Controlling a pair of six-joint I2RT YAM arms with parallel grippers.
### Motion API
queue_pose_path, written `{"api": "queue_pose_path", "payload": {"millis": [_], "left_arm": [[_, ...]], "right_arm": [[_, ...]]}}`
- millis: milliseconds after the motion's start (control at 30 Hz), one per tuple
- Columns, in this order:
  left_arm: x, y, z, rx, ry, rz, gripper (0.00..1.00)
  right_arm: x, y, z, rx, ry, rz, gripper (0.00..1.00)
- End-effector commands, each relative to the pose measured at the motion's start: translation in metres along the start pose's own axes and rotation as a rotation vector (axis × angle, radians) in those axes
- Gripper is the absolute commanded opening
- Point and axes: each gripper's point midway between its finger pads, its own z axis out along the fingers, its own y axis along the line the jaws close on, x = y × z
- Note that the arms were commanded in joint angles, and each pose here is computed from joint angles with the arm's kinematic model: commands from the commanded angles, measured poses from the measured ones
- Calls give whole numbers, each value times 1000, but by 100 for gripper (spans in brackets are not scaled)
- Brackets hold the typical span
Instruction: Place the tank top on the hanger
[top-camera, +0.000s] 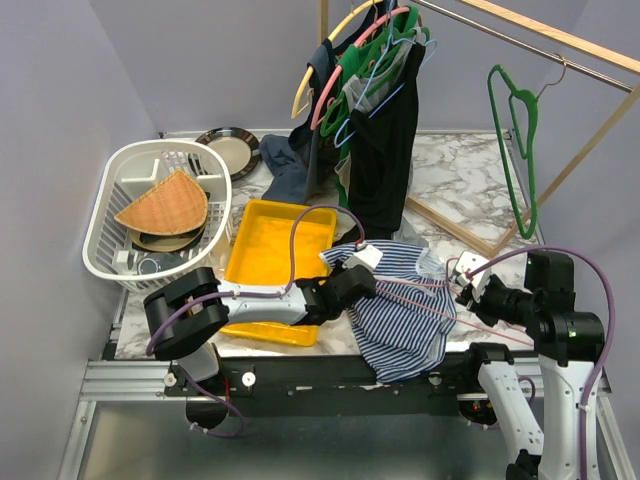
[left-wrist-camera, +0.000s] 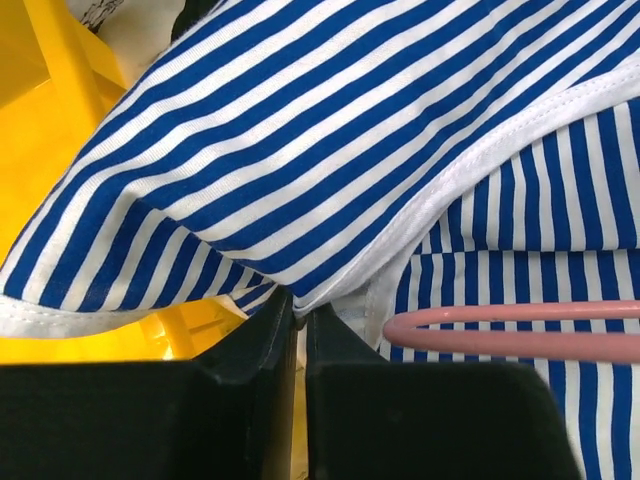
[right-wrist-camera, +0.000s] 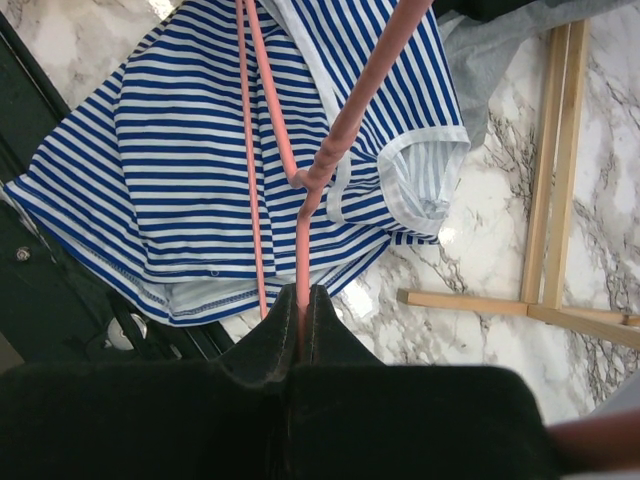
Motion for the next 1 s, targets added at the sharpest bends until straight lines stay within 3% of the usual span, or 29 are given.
{"api": "queue_pose_path", "payload": {"millis": [0,33,133,367,800,900,967], "left_arm": [[-13,3,-12,25,-33,-16,23],[-12,2,-13,31,-32,-17,35],[-9,3,-17,44,-29,-13,47],[1,0,-19,75,-9,-12,47],[23,11,-4,-20,51,17,43],[25,11,0,-31,57,17,38],[28,13,3,-42,65,20,30]], "right_arm": [[15,16,1,-55,53,56,1],[16,17,2,-58,55,59,1],[18,17,4,-64,55,62,0],[16,11,11,-70,39,74,0],[13,-12,26,-68,49,109,0],[15,-19,30,-56,58,120,0],[15,-21,31,-55,58,123,1]]}}
